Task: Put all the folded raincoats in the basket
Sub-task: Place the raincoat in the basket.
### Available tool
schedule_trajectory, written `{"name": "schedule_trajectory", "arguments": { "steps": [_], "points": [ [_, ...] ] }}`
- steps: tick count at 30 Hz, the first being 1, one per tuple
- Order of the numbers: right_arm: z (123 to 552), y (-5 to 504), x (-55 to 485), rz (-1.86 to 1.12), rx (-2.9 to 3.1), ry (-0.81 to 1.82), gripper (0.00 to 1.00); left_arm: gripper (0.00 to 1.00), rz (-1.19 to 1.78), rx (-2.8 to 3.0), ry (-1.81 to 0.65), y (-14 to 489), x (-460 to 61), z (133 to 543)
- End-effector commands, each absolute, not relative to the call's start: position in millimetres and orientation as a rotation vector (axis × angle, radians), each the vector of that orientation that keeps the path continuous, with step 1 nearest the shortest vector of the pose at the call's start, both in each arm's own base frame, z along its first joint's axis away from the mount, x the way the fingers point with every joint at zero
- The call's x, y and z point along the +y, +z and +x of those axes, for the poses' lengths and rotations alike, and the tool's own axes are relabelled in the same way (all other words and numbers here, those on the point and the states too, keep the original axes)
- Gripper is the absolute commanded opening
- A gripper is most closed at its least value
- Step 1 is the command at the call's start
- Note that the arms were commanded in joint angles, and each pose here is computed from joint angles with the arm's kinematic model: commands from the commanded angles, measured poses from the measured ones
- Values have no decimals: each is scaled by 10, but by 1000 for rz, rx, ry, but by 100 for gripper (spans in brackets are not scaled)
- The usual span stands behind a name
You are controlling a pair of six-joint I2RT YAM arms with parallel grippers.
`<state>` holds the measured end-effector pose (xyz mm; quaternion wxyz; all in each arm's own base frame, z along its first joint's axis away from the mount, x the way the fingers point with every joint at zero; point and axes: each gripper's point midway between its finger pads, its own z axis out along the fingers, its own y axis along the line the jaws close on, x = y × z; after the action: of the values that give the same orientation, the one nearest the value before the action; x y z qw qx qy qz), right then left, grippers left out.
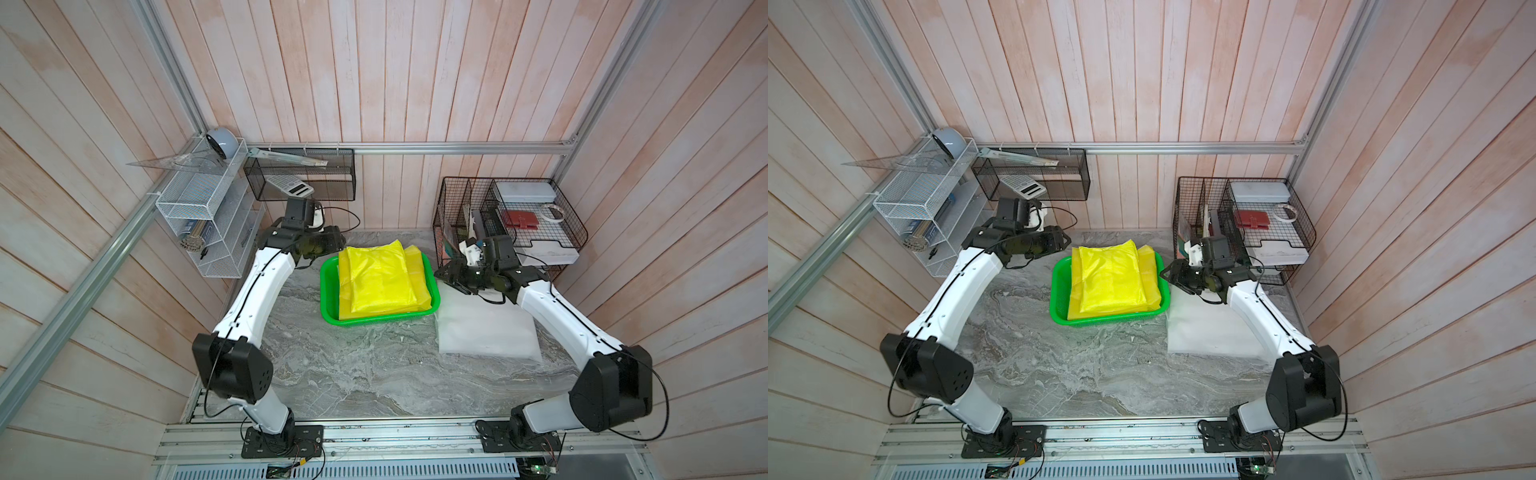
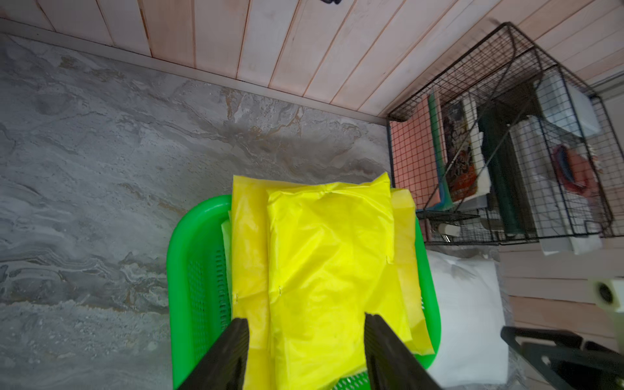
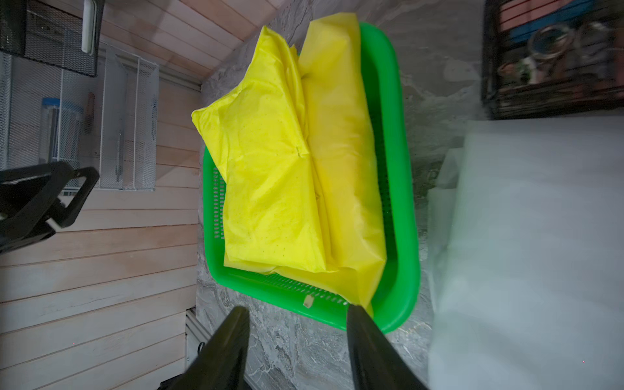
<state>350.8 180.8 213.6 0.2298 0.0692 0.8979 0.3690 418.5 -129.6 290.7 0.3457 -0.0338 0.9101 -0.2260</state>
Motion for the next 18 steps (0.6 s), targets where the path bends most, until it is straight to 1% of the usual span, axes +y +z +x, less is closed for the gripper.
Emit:
{"name": "schedule_trajectory", "arguments": {
  "steps": [1,3,6,9,11,14,18],
  "points": [
    [3182,1706,1442,224,2625,787,56,59,-117,2384,-706,2669,-1368,3757],
    [3041,1553,1362,227,2655,735,57,58,-135,2375,-775,2543,-1401,3431],
    [2865,1303,1380,259,2690,768,57,57,-193,2416,-854,2227,-1459,3023],
    [2760,1060,1477,272,2715,796,55,56,-175,2473,-881,1984,-1580,2694],
    [2745,946,1566,256,2728,789,49,56,-166,2499,-883,1869,-1628,2538],
    [2801,814,1635,258,2739,774,47,53,-159,2523,-883,1781,-1615,2373],
    [2935,768,1594,254,2767,727,44,52,-159,2554,-815,1731,-1498,2248]
  ]
}}
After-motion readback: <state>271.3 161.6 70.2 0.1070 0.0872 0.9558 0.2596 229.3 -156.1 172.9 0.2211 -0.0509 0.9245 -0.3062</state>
